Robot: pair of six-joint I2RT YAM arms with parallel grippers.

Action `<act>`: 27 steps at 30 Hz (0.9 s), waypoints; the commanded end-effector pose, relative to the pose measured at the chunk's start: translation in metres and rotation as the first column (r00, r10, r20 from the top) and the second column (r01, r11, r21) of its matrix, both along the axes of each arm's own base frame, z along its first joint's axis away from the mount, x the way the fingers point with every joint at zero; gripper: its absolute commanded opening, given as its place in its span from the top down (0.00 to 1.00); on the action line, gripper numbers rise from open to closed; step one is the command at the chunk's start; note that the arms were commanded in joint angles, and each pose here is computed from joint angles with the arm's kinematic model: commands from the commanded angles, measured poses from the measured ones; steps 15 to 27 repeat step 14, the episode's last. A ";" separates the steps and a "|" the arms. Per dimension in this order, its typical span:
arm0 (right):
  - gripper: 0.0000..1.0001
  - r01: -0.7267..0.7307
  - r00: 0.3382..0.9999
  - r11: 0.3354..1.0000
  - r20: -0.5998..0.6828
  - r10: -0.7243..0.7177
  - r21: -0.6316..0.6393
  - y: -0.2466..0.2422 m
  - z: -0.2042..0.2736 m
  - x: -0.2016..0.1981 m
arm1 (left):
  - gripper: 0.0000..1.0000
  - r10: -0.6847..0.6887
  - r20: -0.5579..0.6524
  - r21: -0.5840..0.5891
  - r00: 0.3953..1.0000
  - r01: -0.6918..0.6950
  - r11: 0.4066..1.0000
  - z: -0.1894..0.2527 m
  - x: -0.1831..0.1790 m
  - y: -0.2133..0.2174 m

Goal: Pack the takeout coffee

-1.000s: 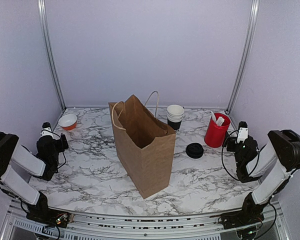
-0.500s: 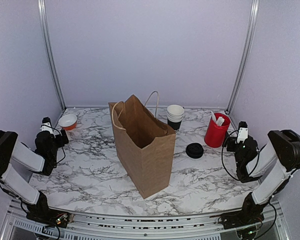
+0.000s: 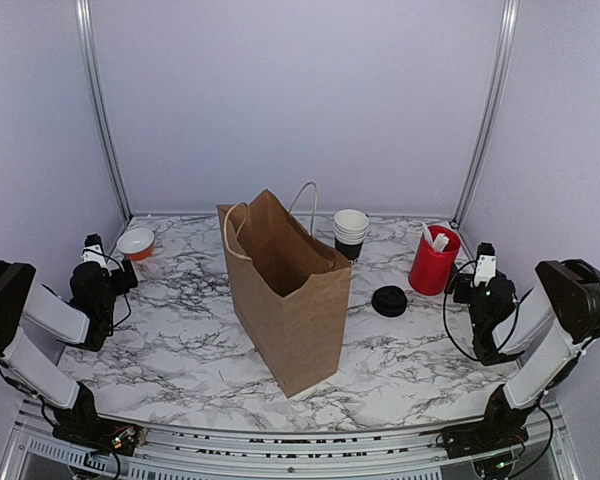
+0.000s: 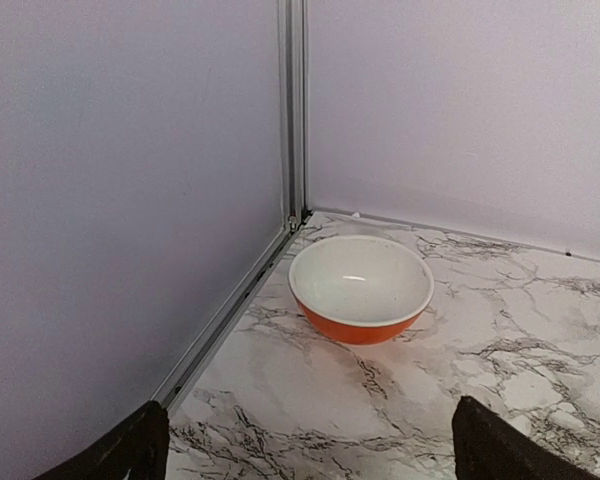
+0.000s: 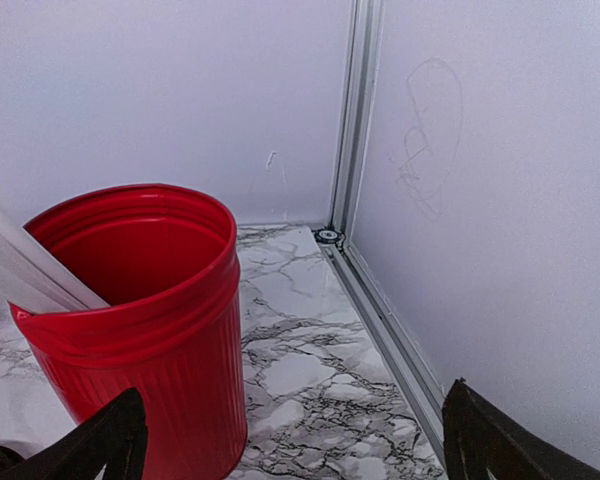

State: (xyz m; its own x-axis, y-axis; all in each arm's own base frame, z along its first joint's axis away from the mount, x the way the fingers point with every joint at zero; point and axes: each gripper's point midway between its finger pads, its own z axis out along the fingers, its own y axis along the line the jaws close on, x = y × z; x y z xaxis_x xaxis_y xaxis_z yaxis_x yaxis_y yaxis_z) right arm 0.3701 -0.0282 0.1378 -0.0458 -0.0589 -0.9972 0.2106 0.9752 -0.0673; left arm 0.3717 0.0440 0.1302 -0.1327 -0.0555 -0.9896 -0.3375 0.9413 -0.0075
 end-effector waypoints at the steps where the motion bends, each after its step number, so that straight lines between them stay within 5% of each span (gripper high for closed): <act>1: 0.00 0.009 0.999 1.000 0.037 -0.009 -0.008 0.000 0.011 0.004 | 0.01 0.002 0.010 -0.010 1.000 -0.002 1.000 0.003 0.002 0.001; 27: 0.00 0.009 0.999 1.000 0.036 -0.008 -0.007 0.000 0.011 0.005 | 0.01 0.002 0.011 -0.010 1.000 -0.002 1.000 0.003 0.002 0.001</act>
